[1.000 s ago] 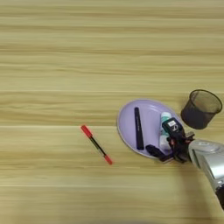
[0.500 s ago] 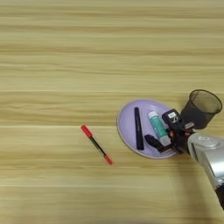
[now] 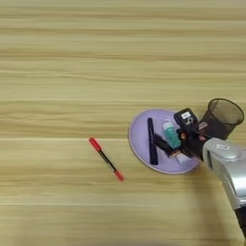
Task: Move the objects on the table
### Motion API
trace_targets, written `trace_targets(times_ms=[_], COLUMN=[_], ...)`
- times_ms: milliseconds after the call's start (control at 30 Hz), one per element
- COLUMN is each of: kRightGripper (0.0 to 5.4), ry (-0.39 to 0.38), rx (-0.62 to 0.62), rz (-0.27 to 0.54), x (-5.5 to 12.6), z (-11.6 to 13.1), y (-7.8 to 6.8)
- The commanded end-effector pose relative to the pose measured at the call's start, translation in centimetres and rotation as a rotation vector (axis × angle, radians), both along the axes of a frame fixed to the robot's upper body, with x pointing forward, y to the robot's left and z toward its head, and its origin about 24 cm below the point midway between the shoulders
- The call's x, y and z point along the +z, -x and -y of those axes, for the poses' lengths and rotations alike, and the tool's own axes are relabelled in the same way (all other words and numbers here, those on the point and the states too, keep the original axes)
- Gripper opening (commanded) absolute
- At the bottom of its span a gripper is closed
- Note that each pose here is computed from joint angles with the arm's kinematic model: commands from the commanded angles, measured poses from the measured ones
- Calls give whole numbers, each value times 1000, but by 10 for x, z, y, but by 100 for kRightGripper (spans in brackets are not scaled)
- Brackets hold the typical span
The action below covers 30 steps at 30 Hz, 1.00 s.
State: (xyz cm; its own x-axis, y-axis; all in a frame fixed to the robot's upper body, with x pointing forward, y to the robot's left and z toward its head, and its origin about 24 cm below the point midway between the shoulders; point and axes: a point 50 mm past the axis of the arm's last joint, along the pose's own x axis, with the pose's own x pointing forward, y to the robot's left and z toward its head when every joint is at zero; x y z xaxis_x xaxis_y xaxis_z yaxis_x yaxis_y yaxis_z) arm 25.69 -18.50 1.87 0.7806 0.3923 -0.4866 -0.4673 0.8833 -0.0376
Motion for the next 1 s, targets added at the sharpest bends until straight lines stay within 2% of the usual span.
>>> trace_targets(times_ms=[33,333,1000], kRightGripper=[539,539,539], ry=[-25,-86,-98], rx=[40,96,211], rz=[191,278,290], x=[29,33,18], z=[-11,-32,-52], y=[-12,-11,0])
